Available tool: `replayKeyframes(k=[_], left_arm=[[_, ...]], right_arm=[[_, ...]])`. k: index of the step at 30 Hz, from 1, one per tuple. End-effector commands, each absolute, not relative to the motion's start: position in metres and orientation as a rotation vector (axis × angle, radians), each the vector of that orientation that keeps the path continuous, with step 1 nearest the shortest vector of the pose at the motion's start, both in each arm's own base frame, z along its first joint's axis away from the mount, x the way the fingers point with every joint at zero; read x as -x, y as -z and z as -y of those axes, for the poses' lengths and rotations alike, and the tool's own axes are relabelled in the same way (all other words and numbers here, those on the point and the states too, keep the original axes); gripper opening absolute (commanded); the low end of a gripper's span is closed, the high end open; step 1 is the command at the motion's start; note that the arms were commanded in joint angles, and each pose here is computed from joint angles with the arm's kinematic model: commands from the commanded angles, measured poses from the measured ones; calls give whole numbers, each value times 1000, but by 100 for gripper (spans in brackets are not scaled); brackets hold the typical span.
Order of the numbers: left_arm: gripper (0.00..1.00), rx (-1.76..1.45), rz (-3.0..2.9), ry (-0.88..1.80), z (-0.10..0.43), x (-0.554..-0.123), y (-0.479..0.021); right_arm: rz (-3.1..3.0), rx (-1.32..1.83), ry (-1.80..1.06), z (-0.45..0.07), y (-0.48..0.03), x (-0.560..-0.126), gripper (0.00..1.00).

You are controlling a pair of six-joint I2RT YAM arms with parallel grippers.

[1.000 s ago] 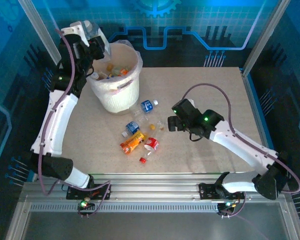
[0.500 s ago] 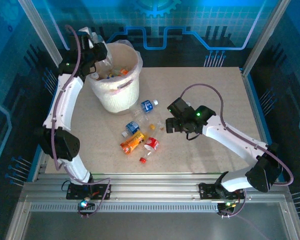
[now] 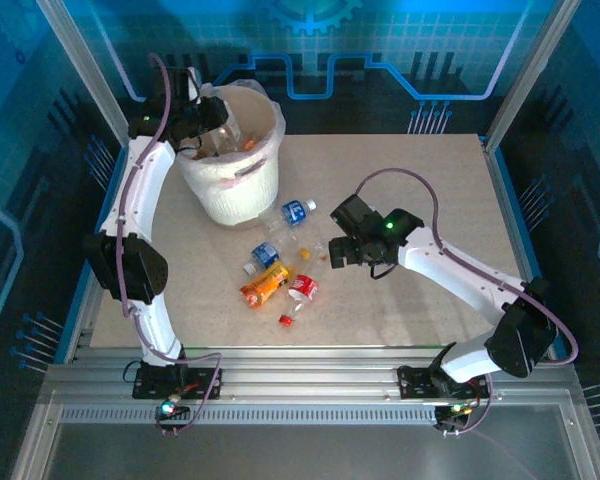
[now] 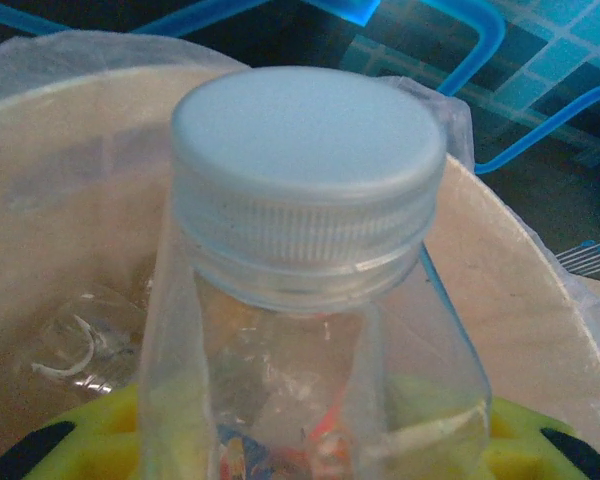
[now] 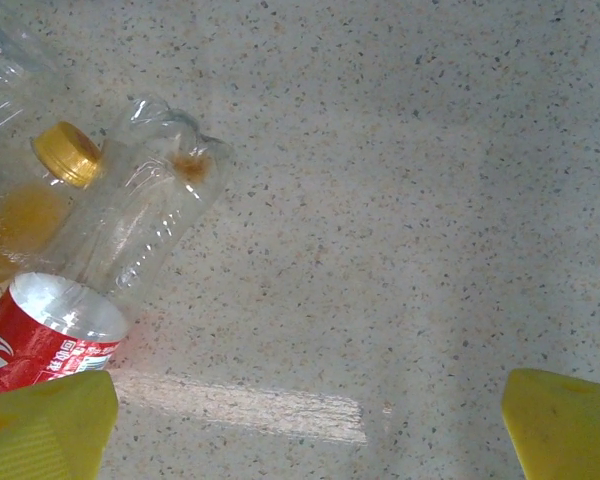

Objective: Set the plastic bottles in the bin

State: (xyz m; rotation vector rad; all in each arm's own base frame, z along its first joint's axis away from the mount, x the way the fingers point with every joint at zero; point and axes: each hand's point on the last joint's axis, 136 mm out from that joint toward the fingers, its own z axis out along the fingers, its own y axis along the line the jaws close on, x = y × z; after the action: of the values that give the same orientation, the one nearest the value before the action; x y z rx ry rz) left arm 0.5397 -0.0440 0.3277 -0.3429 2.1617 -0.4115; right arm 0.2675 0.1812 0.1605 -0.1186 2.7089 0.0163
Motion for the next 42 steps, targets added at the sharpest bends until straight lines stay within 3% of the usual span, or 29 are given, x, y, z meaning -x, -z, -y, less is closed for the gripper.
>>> replayKeyframes(k=[1,7,12,17,30,33,42], left_arm=[[30,360,-2269,451,48,-537,-298],[36,356,-2264,500,52,-540,-296],[69,346,-2248,567,59,-540,-303],[84,351,-2227,537,54,-537,-314],[90,361,-2081,479,42,-506,-364],[99,351,-2038,493,42,-492,-378],[99,359,-1917,593,48,-437,-397]], right_arm=[[-2723,66,-86,-189,-159,-268,100],[-2711,39,-220,-205,-153,-267,100],[-2734,34,-290,-219,-147,-267,100],[-2756,-16,-323,-225,-139,-264,100],[-2810,-116,-324,-226,-123,-257,100],[-2835,-118,-351,-233,-117,-256,99],[-2942,-30,-432,-268,-91,-242,99]])
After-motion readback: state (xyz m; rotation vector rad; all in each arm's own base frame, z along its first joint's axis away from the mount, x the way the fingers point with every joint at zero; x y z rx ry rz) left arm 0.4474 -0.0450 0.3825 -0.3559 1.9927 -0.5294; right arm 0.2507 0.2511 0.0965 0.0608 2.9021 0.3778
